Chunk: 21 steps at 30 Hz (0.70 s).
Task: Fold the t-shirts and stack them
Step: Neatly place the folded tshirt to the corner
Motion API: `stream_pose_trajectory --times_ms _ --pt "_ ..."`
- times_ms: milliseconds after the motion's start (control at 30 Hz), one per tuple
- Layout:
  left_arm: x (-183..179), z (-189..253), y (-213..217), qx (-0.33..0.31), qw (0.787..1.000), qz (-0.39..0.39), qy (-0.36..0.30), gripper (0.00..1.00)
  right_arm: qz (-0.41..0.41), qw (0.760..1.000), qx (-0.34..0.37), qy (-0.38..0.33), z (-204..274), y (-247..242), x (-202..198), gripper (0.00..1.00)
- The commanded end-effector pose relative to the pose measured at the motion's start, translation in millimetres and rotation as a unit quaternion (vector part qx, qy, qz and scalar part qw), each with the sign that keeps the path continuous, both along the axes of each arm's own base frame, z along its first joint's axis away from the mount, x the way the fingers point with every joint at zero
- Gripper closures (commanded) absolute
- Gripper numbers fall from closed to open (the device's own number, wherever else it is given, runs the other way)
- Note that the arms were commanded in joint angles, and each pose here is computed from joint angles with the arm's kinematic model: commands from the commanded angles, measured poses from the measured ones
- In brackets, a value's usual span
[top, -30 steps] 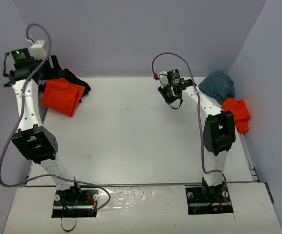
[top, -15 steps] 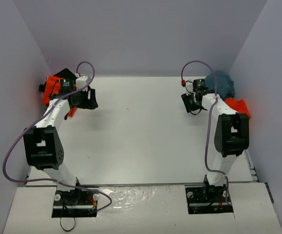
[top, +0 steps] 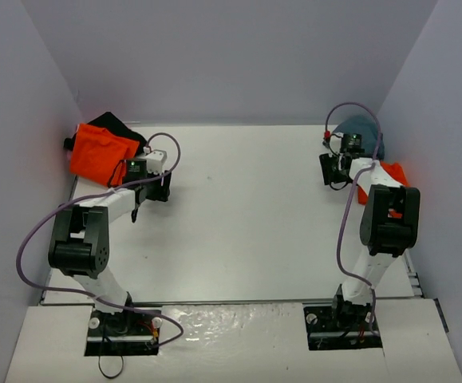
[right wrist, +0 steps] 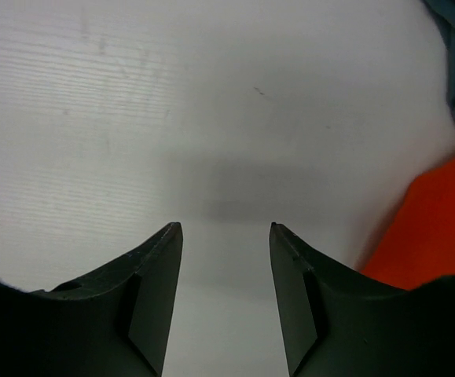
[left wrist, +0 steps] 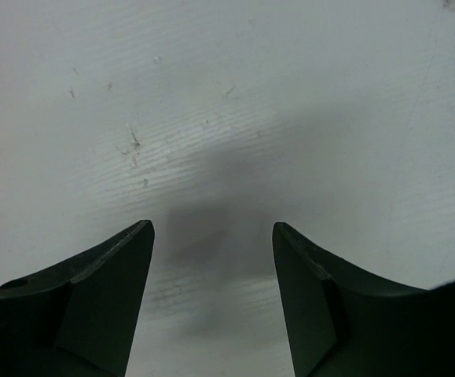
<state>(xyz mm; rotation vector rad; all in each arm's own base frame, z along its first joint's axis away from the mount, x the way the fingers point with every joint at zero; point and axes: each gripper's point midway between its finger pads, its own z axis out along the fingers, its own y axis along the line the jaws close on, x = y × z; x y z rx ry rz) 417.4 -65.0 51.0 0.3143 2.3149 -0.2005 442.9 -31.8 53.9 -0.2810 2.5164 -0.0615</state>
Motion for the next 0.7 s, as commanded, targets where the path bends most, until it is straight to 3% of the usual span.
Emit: stream_pose_trajectory --times_ms 0,267,400,500,667 --pt "46 82 16 -0.016 0.985 0.054 -0.161 0.43 -0.02 0.999 0.01 -0.046 19 -14 15 0.54" --pt "15 100 62 -0.013 0.971 0.098 -0.219 0.5 -0.025 0.998 0.016 -0.049 11 -14 17 0.52" --pt "-5 69 82 -0.005 0.97 0.128 -0.208 0.55 -0.026 0.998 0.018 -0.048 8 -14 19 0.52" --pt "-11 65 98 -0.008 0.956 0.162 -0.246 0.62 -0.021 0.999 0.021 -0.045 3 -13 17 0.51" --pt "-13 48 95 0.018 0.948 0.169 -0.27 0.64 -0.003 0.996 0.067 -0.062 15 -2 19 0.41"
